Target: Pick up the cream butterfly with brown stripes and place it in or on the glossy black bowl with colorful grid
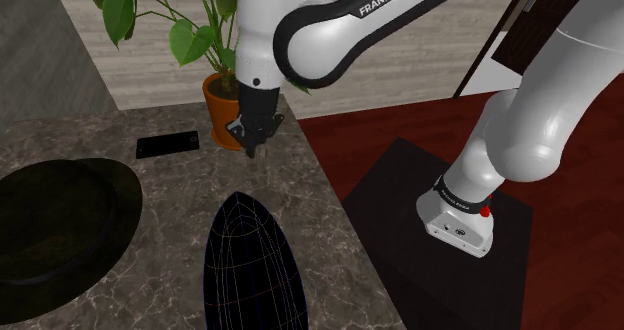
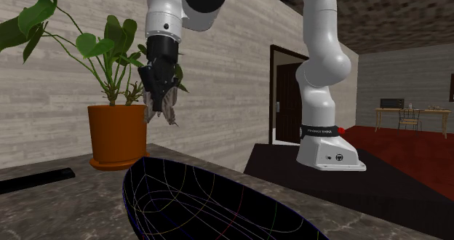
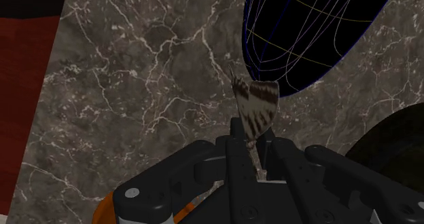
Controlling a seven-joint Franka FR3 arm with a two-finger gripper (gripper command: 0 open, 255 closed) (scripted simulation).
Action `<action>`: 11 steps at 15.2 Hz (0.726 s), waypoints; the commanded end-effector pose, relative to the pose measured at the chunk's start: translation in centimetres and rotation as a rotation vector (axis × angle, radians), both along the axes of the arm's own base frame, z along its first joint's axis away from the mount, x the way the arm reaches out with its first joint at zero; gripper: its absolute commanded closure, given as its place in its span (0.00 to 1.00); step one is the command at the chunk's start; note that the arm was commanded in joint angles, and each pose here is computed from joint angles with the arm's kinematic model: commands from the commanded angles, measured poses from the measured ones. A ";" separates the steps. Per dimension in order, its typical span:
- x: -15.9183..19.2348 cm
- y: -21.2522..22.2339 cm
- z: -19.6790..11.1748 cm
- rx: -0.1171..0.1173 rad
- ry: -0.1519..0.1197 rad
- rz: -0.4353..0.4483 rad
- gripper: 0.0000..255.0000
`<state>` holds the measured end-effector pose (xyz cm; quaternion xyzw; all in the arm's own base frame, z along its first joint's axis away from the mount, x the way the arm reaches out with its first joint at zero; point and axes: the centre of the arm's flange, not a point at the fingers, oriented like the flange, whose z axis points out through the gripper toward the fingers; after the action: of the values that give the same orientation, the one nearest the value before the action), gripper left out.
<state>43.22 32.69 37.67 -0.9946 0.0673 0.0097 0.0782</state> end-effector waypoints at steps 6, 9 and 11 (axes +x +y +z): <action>-6.7 6.3 0.3 0.000 0.000 -0.002 1.00; -9.4 9.2 0.2 0.000 0.000 -0.002 1.00; -11.3 11.0 0.2 0.000 0.000 -0.002 1.00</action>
<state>32.88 43.06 37.87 -0.9946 0.0669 0.0098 0.0781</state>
